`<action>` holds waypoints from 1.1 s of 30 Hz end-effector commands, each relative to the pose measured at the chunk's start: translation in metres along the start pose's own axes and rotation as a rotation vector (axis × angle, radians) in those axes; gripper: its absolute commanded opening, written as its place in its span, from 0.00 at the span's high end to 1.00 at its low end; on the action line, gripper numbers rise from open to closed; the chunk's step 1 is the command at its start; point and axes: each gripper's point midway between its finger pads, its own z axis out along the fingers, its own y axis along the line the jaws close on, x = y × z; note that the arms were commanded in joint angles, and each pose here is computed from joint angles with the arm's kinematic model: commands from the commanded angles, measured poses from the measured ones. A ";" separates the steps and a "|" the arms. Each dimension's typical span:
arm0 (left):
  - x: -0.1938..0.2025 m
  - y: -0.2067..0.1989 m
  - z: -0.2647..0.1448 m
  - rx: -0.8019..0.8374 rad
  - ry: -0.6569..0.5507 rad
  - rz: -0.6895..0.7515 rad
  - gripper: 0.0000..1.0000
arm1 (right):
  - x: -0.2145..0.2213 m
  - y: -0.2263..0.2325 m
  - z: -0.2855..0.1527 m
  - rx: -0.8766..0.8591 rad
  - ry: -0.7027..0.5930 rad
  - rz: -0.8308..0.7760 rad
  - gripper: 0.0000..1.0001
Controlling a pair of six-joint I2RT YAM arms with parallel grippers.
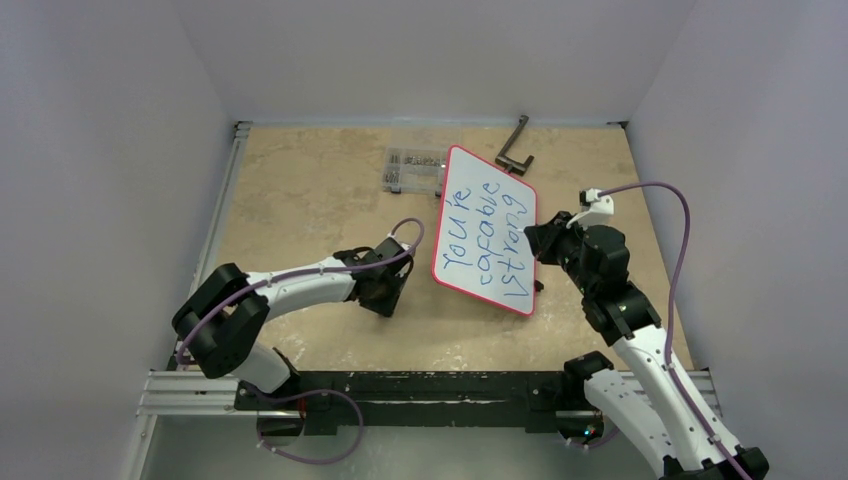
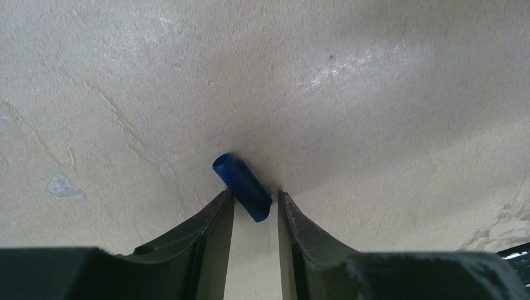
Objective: Write a sentence on the whiteboard
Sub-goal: Pick up the pen cap from the center of the board.
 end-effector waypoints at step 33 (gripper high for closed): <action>-0.036 -0.026 -0.096 0.235 -0.282 0.187 1.00 | -0.021 0.099 -0.022 -0.508 0.046 -0.035 1.00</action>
